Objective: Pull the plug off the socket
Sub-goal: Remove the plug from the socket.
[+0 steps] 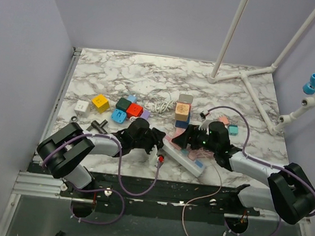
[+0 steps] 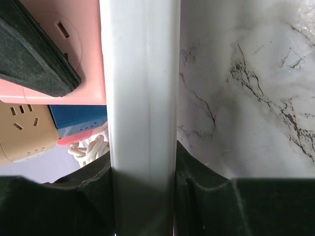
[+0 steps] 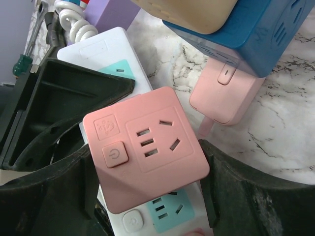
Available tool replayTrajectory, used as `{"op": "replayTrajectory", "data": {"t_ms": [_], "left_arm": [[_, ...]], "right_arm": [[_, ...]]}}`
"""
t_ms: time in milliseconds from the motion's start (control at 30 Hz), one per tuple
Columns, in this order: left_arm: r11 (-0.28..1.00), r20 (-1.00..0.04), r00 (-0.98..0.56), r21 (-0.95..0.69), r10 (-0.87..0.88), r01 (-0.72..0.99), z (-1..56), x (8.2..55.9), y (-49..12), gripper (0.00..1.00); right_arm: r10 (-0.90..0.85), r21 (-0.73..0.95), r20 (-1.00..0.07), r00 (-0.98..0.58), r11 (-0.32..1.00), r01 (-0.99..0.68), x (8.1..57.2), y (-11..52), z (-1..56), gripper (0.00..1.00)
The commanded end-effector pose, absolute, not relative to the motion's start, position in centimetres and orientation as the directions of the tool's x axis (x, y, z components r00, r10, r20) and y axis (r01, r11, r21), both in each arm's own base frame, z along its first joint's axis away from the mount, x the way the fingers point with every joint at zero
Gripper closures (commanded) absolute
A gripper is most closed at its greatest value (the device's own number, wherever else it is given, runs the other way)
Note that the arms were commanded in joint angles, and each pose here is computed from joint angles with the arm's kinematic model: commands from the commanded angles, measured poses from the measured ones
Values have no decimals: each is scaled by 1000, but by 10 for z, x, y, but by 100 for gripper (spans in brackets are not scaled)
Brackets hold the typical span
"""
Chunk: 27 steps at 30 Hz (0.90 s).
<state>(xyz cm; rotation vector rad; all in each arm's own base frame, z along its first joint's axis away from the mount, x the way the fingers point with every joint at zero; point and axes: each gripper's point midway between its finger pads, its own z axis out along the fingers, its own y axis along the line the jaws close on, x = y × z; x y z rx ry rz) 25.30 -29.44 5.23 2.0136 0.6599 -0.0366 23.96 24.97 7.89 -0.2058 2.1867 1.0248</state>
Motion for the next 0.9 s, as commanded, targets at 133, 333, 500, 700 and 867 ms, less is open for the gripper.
{"op": "replayTrajectory", "data": {"t_ms": [133,333,500,700,867], "left_arm": [[-288,-252,847,863,467,415,79,266,-300,100],[-276,-303,815,834,494,477,81,262,-295,100],[-295,-314,815,819,487,492,79,251,-288,100],[-377,-279,841,797,464,472,63,236,-276,100],[-480,-229,877,765,422,431,47,222,-266,100]], "right_arm": [[158,631,-685,-711,616,-471,234,256,95,61],[181,599,-748,-639,599,-532,231,251,114,99],[240,555,-811,-534,604,-571,238,243,146,99],[274,543,-826,-493,623,-563,245,240,166,99],[270,536,-830,-489,628,-563,247,240,170,99]]}}
